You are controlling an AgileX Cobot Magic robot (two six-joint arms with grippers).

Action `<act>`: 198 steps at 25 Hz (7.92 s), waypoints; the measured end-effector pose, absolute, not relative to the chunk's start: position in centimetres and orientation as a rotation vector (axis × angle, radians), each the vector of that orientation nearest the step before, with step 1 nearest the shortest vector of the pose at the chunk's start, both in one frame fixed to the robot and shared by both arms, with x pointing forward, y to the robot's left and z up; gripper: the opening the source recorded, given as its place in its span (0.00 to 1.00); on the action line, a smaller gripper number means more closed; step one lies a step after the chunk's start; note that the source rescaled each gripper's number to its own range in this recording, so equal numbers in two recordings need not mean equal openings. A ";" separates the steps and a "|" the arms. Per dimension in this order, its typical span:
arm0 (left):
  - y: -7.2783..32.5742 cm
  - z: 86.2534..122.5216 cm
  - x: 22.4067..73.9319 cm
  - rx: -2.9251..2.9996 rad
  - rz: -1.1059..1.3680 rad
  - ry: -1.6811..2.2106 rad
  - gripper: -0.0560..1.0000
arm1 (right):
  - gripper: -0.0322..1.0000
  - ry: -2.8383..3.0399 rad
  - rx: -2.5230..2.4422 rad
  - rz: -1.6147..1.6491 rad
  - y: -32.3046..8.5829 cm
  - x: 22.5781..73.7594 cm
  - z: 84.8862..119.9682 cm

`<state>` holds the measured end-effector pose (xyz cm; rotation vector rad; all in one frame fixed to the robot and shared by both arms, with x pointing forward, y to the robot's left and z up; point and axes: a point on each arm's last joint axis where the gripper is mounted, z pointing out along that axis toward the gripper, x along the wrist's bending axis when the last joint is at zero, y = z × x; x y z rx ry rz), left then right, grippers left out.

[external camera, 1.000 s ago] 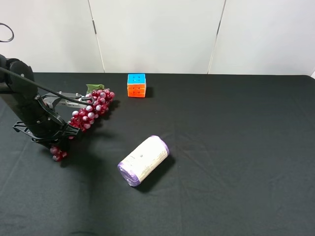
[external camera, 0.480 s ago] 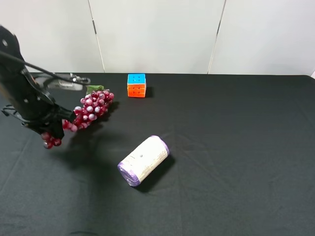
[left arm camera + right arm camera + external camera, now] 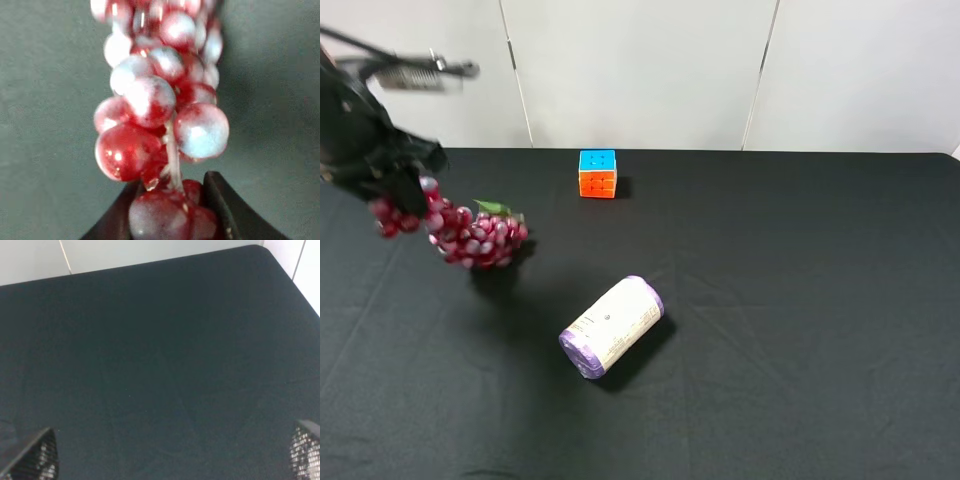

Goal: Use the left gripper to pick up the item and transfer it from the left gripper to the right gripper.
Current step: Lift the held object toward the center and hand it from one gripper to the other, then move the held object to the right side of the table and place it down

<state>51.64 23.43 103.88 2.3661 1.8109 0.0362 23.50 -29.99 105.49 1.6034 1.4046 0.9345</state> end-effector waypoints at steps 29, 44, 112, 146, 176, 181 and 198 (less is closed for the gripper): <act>22.6 113.6 51.1 2.210 0.100 1.664 0.07 | 1.00 1.404 1.603 0.935 -30.0 23.5 105.5; 20.1 113.8 50.4 2.195 -0.030 1.569 0.07 | 1.00 1.405 1.604 0.934 -30.0 23.5 105.5; 8.6 113.7 48.8 2.262 -0.013 0.666 0.05 | 1.00 2.253 0.851 1.366 -12.4 42.3 106.5; 7.7 114.5 48.3 2.146 -0.138 0.656 0.05 | 1.00 2.181 0.899 1.304 -11.1 45.1 105.1; 8.3 114.1 48.8 2.141 -0.126 0.867 0.93 | 0.05 2.183 0.904 1.304 -11.0 45.2 105.0; 8.4 113.9 48.9 2.156 -0.106 0.883 0.99 | 0.05 2.177 0.930 1.314 -11.0 45.2 105.0; 11.0 115.3 48.3 2.208 0.109 1.011 1.00 | 0.05 2.171 0.966 1.328 -11.0 45.2 105.0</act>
